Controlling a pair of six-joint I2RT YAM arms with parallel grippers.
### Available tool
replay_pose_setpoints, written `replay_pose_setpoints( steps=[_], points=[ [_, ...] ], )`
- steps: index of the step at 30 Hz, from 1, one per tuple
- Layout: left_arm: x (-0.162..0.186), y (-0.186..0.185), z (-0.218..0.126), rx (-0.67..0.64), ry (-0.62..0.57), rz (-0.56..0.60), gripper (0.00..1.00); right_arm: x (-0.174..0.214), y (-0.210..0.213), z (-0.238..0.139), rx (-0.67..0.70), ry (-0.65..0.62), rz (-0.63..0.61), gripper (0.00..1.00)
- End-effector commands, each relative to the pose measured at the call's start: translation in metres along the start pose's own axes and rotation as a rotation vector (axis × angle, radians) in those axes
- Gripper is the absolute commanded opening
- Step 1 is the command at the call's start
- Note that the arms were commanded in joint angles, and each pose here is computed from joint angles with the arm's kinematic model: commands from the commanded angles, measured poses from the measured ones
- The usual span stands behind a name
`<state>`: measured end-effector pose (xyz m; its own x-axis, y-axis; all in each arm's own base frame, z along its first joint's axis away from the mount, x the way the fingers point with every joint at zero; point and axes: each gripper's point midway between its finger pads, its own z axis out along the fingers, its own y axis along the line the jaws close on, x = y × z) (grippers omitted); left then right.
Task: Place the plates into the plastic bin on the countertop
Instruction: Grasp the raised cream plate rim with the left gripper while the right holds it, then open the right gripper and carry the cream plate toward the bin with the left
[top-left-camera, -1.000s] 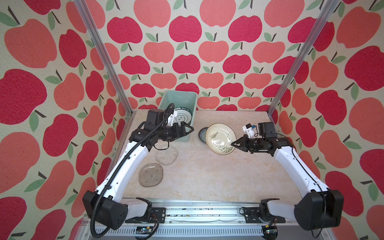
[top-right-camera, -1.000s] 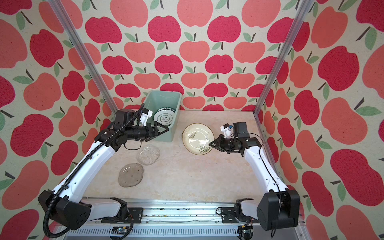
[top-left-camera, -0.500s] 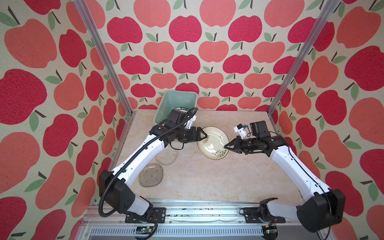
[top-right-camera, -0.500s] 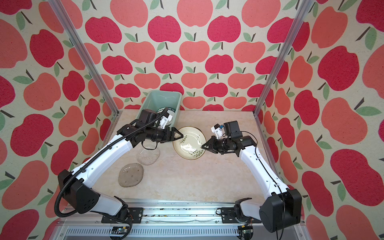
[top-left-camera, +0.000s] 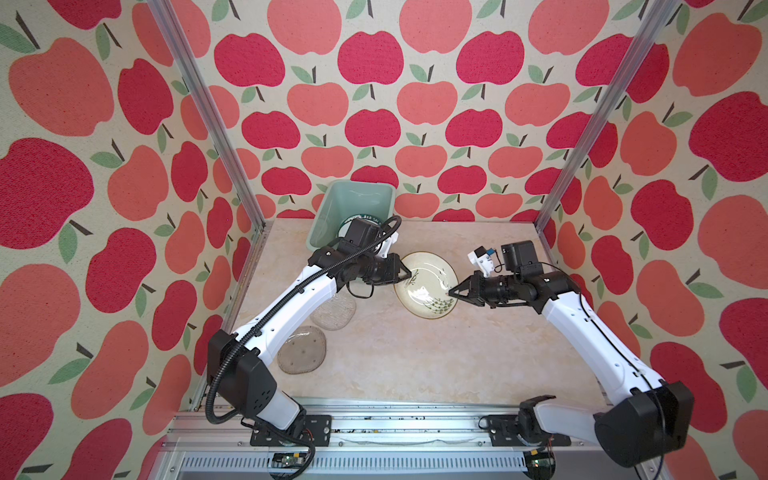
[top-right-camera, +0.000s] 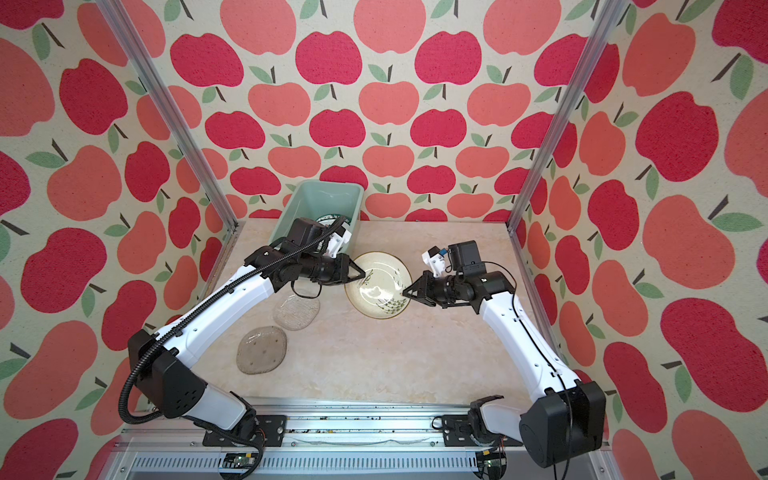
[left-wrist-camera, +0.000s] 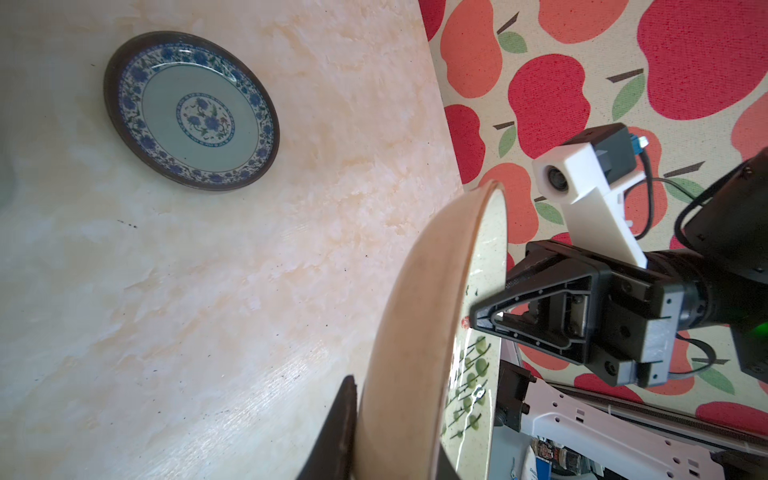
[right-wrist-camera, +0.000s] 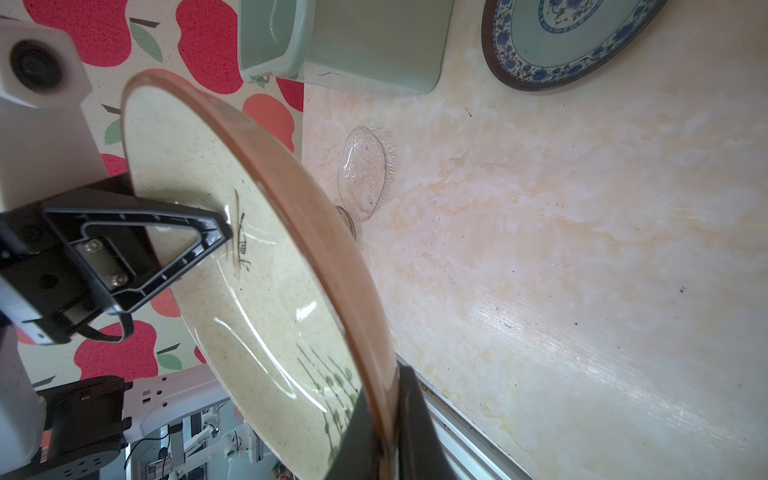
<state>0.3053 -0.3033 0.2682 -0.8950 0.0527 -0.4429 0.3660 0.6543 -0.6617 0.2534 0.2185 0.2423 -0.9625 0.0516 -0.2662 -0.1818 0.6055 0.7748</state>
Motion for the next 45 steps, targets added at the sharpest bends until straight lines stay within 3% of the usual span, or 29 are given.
replay_pose_setpoints(
  steps=[1,6,9,10,11,14,18,26,32,38,45],
  points=[
    [-0.006,-0.017,-0.004,0.049,-0.011,0.015,0.13,-0.007,0.038,-0.017,-0.101,-0.036,-0.081,0.00],
    [-0.004,-0.018,-0.005,0.061,-0.008,-0.004,0.00,-0.010,0.037,-0.019,-0.079,-0.055,-0.079,0.02],
    [-0.006,-0.019,-0.007,0.064,-0.025,-0.016,0.00,-0.012,0.038,-0.023,-0.069,-0.070,-0.083,0.08],
    [-0.008,-0.019,-0.009,0.064,-0.036,-0.020,0.00,-0.013,0.039,-0.024,-0.066,-0.074,-0.085,0.13],
    [-0.012,-0.020,-0.012,0.062,-0.056,-0.025,0.00,-0.015,0.041,-0.027,-0.059,-0.081,-0.089,0.27],
    [-0.027,-0.019,-0.025,0.055,-0.133,-0.053,0.00,-0.020,0.045,-0.037,-0.040,-0.104,-0.098,0.44],
    [-0.062,-0.013,-0.055,0.045,-0.306,-0.140,0.00,-0.028,0.051,-0.059,-0.024,-0.162,-0.085,0.55],
    [-0.141,0.032,-0.115,-0.005,-0.692,-0.373,0.00,-0.043,0.035,-0.083,-0.019,-0.282,0.037,0.55],
    [-0.190,0.069,-0.135,-0.115,-0.909,-0.510,0.00,-0.045,0.008,-0.064,0.002,-0.222,0.139,0.53],
    [-0.220,0.116,-0.141,-0.260,-1.078,-0.663,0.00,-0.056,-0.010,-0.042,0.010,-0.163,0.181,0.52],
    [-0.251,0.166,-0.123,-0.321,-1.196,-0.828,0.00,-0.068,-0.017,-0.027,0.010,-0.089,0.190,0.51]
  ],
)
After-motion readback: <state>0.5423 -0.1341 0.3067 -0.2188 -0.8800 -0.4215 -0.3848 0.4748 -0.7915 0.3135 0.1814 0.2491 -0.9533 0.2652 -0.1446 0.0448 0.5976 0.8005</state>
